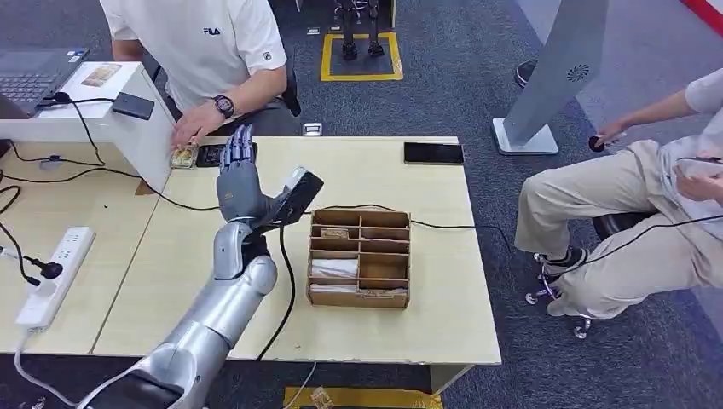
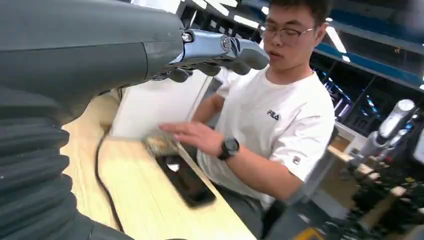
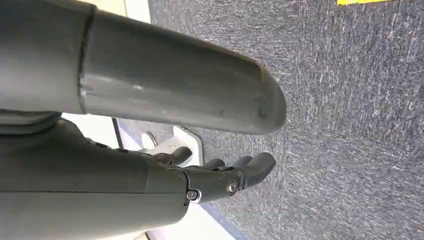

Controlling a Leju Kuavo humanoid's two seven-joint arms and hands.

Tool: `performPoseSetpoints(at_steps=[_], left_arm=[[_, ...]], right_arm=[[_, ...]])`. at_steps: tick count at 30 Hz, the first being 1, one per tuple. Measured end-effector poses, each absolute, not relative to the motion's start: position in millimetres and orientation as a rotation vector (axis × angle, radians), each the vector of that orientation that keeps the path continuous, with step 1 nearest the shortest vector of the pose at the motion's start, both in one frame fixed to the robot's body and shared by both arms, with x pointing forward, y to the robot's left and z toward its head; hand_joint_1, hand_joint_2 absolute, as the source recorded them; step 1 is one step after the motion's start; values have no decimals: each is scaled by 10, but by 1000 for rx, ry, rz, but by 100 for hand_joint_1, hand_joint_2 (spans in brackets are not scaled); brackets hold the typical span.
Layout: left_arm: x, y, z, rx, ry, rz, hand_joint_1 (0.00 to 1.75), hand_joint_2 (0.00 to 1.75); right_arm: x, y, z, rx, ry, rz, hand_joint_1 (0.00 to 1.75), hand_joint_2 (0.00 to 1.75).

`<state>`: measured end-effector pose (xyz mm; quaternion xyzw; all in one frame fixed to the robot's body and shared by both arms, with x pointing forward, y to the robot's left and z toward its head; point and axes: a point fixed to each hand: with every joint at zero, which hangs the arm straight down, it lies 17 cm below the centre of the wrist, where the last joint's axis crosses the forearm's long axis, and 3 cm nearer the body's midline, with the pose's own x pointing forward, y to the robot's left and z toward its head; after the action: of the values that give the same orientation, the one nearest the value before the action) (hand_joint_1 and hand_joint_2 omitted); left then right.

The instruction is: Pass the card to the sensor for recognition and then transmit it.

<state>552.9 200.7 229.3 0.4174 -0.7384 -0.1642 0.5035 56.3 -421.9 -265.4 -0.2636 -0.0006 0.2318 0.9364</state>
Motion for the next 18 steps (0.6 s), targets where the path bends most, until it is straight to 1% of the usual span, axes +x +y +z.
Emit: performPoseSetpoints(at_steps=[4, 7, 12, 18], left_arm=[[5163, 1953, 2402, 851, -1925, -225, 0, 0], [4847, 1974, 2578, 790, -2038, -100, 0, 0], [4321, 2246, 2898, 739, -2172, 178, 0, 0], [3952, 2634, 3211, 759, -2279, 373, 0, 0]], right_arm=[[484, -4233, -2655, -542, 8, 452, 0, 0], [438, -4228, -2654, -544, 13, 435, 0, 0], [396, -4212, -2645, -550, 17, 402, 0, 0], [368, -4204, -2629, -559, 21, 372, 0, 0]])
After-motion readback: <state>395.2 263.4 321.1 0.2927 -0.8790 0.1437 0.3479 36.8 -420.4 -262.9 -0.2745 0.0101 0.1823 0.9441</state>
